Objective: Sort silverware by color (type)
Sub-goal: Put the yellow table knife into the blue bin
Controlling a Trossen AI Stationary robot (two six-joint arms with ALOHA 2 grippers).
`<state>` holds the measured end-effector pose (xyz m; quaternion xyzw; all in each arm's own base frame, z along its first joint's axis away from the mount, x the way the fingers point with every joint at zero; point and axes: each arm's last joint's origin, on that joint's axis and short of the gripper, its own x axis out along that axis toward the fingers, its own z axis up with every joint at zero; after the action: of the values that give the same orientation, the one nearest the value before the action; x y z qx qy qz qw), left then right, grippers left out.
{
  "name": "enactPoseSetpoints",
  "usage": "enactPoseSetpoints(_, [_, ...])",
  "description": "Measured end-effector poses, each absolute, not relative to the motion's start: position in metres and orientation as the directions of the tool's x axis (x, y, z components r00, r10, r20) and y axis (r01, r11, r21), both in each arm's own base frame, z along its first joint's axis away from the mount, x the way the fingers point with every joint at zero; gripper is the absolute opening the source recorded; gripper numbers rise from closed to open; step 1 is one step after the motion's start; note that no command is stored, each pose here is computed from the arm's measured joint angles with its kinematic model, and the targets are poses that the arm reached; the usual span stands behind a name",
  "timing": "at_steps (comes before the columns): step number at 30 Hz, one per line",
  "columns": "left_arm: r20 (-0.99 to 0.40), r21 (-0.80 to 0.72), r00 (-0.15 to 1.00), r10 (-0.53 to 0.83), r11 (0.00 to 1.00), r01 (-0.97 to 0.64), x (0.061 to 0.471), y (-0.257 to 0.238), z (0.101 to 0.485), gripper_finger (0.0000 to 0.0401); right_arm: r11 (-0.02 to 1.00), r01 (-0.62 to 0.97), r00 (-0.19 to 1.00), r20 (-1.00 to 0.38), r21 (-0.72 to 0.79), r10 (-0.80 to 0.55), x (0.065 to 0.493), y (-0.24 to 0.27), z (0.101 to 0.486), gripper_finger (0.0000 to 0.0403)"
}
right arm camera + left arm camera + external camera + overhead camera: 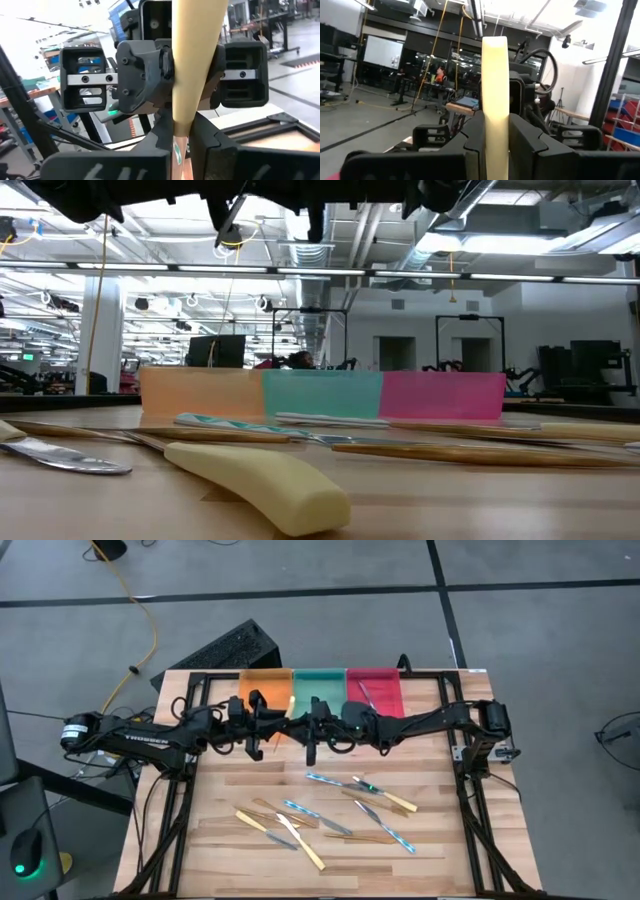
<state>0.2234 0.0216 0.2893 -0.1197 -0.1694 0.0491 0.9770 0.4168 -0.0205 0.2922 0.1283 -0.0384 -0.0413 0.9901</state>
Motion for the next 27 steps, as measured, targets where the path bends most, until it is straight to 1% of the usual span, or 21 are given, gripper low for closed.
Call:
enactPoseSetpoints(3, [0.296, -0.278, 0.936, 0.193, 0.954, -0.109, 0.224, 0.023, 0.287, 0.0067, 0.957, 0.129, 0.99, 0.021, 0.26, -0.139, 0.417, -0.025, 0.289, 0.0039])
enactPoseSetpoints(8, [0.242, -0.309, 0.92, 0.307, 0.924, -0.227, 0.221, 0.026, 0.284, 0.0129, 0.929, 0.199, 0.98, -0.065, 0.312, -0.188, 0.416, -0.041, 0.279, 0.0039])
enactPoseSetpoints(11, [0.248, -0.317, 0.912, 0.325, 0.917, -0.241, 0.216, 0.026, 0.289, 0.0166, 0.908, 0.253, 0.967, -0.123, 0.334, -0.224, 0.414, -0.053, 0.272, 0.0039])
enactPoseSetpoints(14, [0.22, -0.317, 0.909, 0.355, 0.907, -0.278, 0.213, 0.027, 0.289, 0.0191, 0.891, 0.286, 0.957, -0.157, 0.353, -0.244, 0.412, -0.065, 0.268, 0.0039])
enactPoseSetpoints(18, [0.219, -0.299, 0.888, 0.403, 0.895, -0.332, 0.201, 0.027, 0.295, 0.0207, 0.869, 0.324, 0.942, -0.212, 0.373, -0.26, 0.408, -0.08, 0.263, 0.0039])
enactPoseSetpoints(23, [0.167, -0.3, 0.853, 0.494, 0.85, -0.434, 0.185, 0.029, 0.298, 0.0207, 0.837, 0.4, 0.911, -0.263, 0.374, -0.318, 0.396, -0.106, 0.267, 0.0039])
enactPoseSetpoints(27, [0.13, -0.301, 0.834, 0.537, 0.822, -0.483, 0.172, 0.029, 0.299, 0.0208, 0.803, 0.477, 0.866, -0.347, 0.357, -0.36, 0.383, -0.126, 0.268, 0.0039])
